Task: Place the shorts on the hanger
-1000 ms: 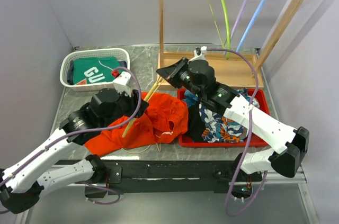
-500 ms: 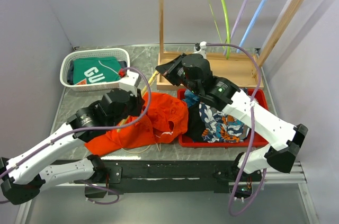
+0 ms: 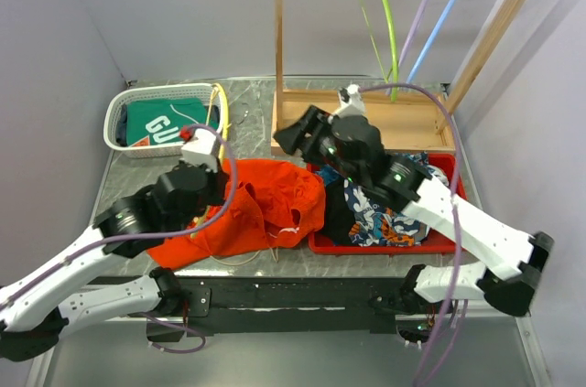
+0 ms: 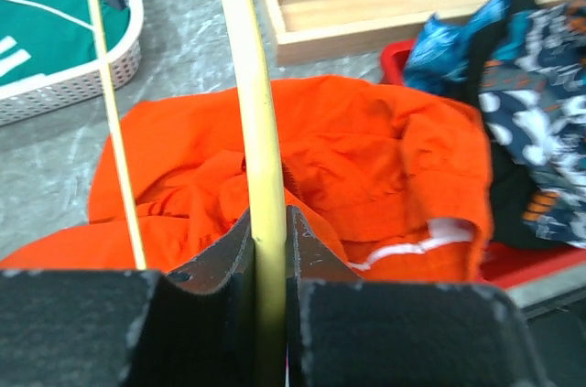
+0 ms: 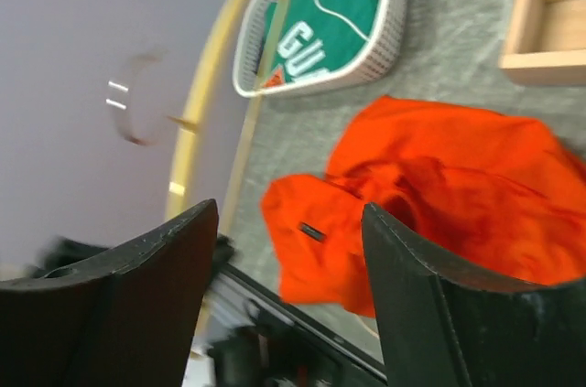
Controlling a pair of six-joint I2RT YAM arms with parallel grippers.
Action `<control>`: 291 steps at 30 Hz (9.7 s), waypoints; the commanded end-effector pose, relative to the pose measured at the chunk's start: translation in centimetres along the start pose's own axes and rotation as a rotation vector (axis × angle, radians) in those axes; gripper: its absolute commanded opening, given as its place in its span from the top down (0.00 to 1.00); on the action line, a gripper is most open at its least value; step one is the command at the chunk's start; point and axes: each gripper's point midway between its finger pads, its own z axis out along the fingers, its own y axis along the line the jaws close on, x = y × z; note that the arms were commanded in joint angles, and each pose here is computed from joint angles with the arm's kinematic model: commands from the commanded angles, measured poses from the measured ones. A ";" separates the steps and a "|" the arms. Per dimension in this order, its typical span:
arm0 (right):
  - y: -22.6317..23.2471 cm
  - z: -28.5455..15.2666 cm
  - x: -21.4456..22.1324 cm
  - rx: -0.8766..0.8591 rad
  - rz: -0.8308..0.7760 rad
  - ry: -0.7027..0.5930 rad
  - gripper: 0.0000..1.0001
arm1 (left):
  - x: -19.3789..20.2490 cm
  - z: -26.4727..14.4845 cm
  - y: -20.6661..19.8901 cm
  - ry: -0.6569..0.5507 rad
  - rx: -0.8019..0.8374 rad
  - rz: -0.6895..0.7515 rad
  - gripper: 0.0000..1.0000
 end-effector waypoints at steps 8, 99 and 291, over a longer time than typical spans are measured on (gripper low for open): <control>-9.0 -3.8 6.9 0.099 -0.463 0.127 0.34 | 0.7 -5.4 -2.1 0.110 0.238 -0.141 0.99; -5.3 -2.4 7.6 0.141 -0.332 0.062 0.26 | -6.4 -7.1 -5.8 -0.424 0.613 -0.536 0.99; -1.3 0.6 -6.6 0.045 -0.384 0.044 0.33 | -8.2 -7.6 -9.7 -0.050 0.663 -0.361 0.99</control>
